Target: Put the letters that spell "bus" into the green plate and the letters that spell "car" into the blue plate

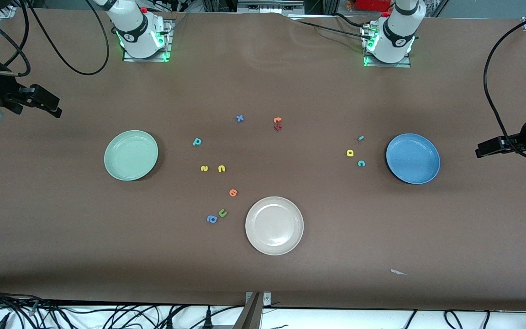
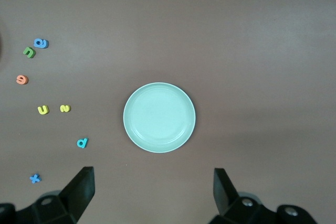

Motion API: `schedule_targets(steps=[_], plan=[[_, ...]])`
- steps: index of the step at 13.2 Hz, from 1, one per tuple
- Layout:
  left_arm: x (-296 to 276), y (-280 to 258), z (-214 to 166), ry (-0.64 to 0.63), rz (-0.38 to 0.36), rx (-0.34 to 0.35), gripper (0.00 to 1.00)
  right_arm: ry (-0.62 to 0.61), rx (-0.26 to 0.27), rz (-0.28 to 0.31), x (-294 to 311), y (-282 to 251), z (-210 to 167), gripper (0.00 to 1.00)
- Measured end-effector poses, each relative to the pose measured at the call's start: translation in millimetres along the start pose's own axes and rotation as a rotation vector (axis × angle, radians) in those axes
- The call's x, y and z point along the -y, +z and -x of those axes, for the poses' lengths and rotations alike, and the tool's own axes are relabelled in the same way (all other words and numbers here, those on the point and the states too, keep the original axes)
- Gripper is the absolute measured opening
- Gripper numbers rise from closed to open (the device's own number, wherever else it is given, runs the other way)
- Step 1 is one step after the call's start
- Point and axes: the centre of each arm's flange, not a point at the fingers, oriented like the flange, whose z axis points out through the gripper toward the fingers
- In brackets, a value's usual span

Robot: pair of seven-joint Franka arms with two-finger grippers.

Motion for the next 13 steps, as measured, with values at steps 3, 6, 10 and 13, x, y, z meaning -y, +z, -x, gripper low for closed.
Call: schedule_targets(steps=[3, 6, 10, 13], plan=[[0.0, 0.0, 0.0, 0.000, 0.000, 0.000, 1.00, 0.000, 0.000, 0.000, 0.0, 0.0, 0.0, 1.00], [0.0, 0.0, 0.0, 0.000, 0.000, 0.000, 1.00, 0.000, 0.000, 0.000, 0.0, 0.0, 0.0, 1.00], [0.0, 0.1, 0.1, 0.000, 0.000, 0.001, 1.00, 0.000, 0.005, 0.001, 0.0, 0.4, 0.5, 1.00], [0.0, 0.2, 0.1, 0.000, 0.000, 0.001, 1.00, 0.001, 0.019, 0.002, -0.2, 1.6, 2.0, 1.00]])
